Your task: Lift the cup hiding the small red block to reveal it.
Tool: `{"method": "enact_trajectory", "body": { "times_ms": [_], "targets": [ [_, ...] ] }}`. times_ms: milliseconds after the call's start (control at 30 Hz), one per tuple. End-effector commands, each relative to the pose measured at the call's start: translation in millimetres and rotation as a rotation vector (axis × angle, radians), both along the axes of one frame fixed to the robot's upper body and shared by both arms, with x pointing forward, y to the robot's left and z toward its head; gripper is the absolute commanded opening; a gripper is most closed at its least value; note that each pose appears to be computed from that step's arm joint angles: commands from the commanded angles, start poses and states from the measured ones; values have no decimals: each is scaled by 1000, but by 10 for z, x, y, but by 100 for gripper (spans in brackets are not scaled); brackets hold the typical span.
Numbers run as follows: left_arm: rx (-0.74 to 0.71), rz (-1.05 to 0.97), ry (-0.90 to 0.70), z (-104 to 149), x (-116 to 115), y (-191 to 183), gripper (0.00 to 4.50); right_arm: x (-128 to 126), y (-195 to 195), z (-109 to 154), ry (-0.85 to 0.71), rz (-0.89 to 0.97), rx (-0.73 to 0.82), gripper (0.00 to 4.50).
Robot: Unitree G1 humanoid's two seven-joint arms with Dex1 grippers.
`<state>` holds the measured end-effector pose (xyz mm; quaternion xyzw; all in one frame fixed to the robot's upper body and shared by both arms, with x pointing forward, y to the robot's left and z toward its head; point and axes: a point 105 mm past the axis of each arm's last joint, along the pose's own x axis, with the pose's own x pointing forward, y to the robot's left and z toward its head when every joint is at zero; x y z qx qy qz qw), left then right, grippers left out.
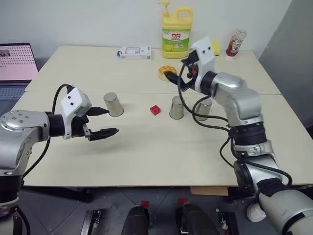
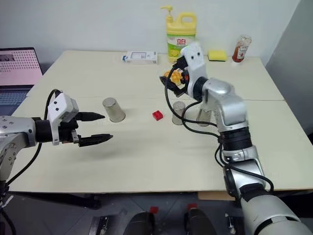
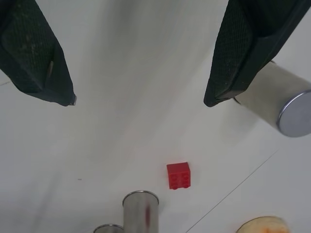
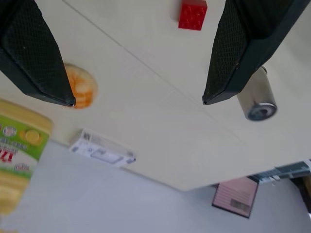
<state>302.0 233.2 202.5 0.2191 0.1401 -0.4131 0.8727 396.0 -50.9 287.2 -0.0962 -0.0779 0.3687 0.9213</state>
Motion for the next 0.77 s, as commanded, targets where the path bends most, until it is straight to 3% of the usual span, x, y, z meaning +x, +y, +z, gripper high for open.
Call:
{"method": "enact_trajectory", "body": {
  "times_ms": [33,300,600,767],
  "targets": [
    [8,36,-57,93,-39,89,450,-447,-182,-54,-48,165,9,444],
    [18,82,-46,19,-107,213,450,-1159,-531,-771,94,320,-131,444],
    [26,86,-61,-35,-96,252,450,-1364,-706,-1026,172,258,-170,444],
    [17,80,-58,-76,-67,253,450,-1338,-750,-1057,174,231,-185,444]
  ]
}}
